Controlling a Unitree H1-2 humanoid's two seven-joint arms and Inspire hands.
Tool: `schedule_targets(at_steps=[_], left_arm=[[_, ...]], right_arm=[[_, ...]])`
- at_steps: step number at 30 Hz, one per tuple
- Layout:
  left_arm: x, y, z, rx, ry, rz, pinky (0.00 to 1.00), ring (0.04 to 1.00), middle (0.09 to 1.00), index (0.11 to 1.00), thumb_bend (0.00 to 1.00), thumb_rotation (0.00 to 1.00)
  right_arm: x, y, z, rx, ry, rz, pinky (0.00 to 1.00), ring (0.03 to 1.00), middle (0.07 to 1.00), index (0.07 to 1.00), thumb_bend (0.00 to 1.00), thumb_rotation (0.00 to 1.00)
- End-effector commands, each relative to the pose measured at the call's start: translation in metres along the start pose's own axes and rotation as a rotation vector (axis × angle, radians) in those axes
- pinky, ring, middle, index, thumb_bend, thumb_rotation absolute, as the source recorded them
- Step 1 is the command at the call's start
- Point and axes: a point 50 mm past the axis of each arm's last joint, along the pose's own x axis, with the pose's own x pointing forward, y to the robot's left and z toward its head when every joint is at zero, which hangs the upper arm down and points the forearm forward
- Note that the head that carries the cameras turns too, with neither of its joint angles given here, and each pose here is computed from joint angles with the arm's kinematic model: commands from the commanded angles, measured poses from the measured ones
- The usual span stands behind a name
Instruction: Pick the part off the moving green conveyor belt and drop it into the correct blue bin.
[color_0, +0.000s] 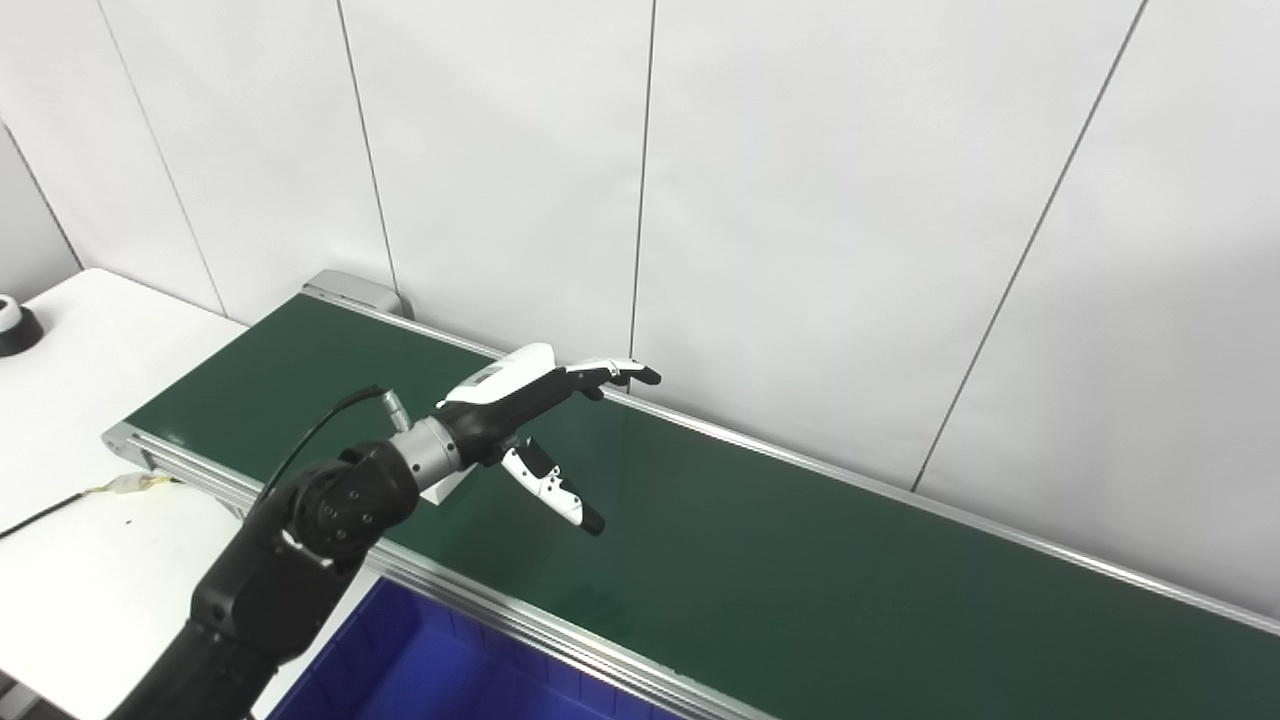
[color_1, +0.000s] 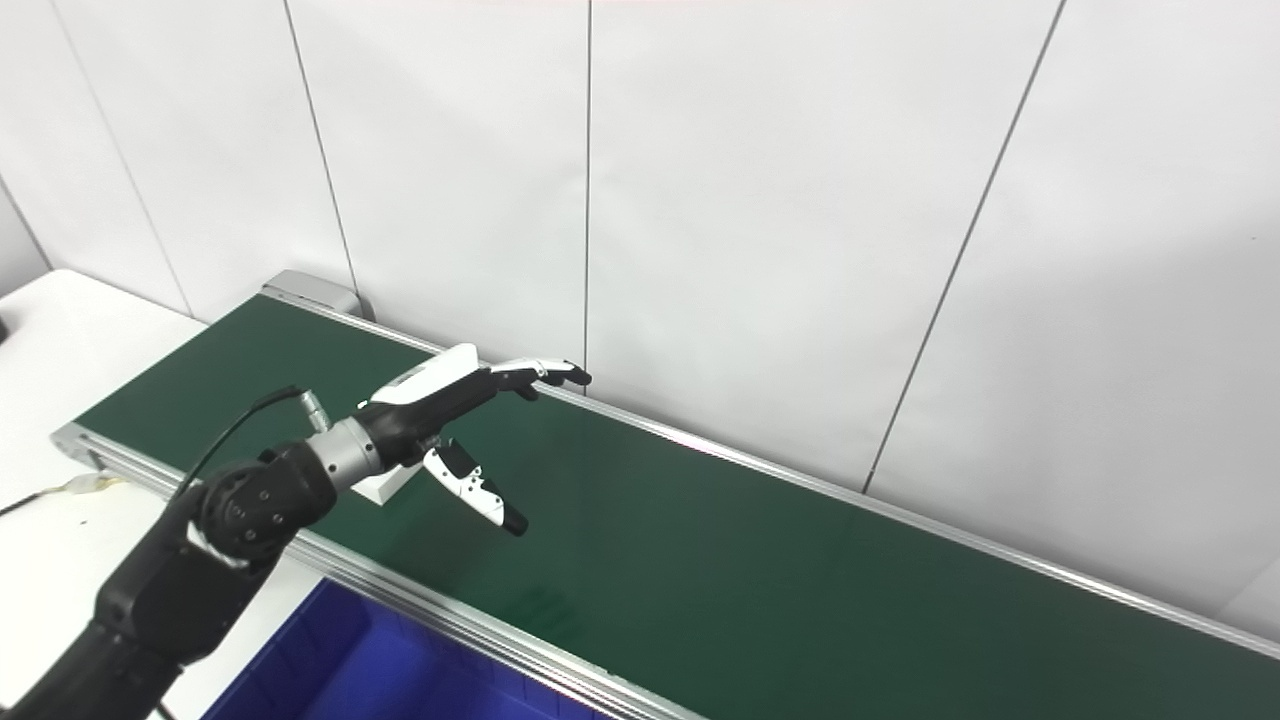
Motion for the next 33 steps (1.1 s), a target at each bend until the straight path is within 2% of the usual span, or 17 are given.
schedule_targets(at_steps=[1, 9, 14, 17, 22, 26, 33], left_arm=[[0.009, 0.026, 0.001, 0.066, -0.006, 0.041, 0.77, 0.871, 0.916, 0.874, 0.92, 0.24], [0.027, 0.030, -0.024, 0.168, 0.090, -0.029, 0.78, 0.873, 0.929, 0.893, 0.92, 0.24], [0.034, 0.030, -0.040, 0.218, 0.154, -0.076, 0.80, 0.890, 0.941, 0.896, 0.94, 0.23], [0.035, 0.029, -0.047, 0.243, 0.192, -0.102, 0.81, 0.900, 0.947, 0.903, 0.95, 0.23], [0.033, 0.024, -0.064, 0.292, 0.269, -0.160, 0.86, 0.936, 0.956, 0.914, 0.97, 0.22], [0.031, 0.022, -0.073, 0.319, 0.317, -0.195, 0.91, 0.961, 0.964, 0.922, 0.97, 0.21], [0.025, 0.019, -0.083, 0.350, 0.361, -0.251, 0.98, 0.982, 0.976, 0.934, 1.00, 0.22]], right_arm=[[0.004, -0.003, 0.007, 0.031, -0.064, -0.026, 0.69, 0.801, 0.873, 0.894, 0.38, 0.20], [0.003, -0.003, 0.006, 0.026, -0.068, -0.023, 0.68, 0.808, 0.879, 0.897, 0.36, 0.15], [0.003, -0.002, 0.006, 0.028, -0.068, -0.028, 0.70, 0.804, 0.867, 0.894, 0.38, 0.24], [0.003, -0.002, 0.005, 0.026, -0.070, -0.027, 0.70, 0.803, 0.867, 0.899, 0.37, 0.26], [0.004, -0.002, 0.005, 0.028, -0.073, -0.027, 0.71, 0.805, 0.868, 0.898, 0.37, 0.19], [0.004, -0.002, 0.005, 0.031, -0.077, -0.026, 0.73, 0.810, 0.869, 0.902, 0.37, 0.18], [0.003, -0.003, 0.004, 0.035, -0.069, -0.028, 0.73, 0.811, 0.876, 0.902, 0.37, 0.20]])
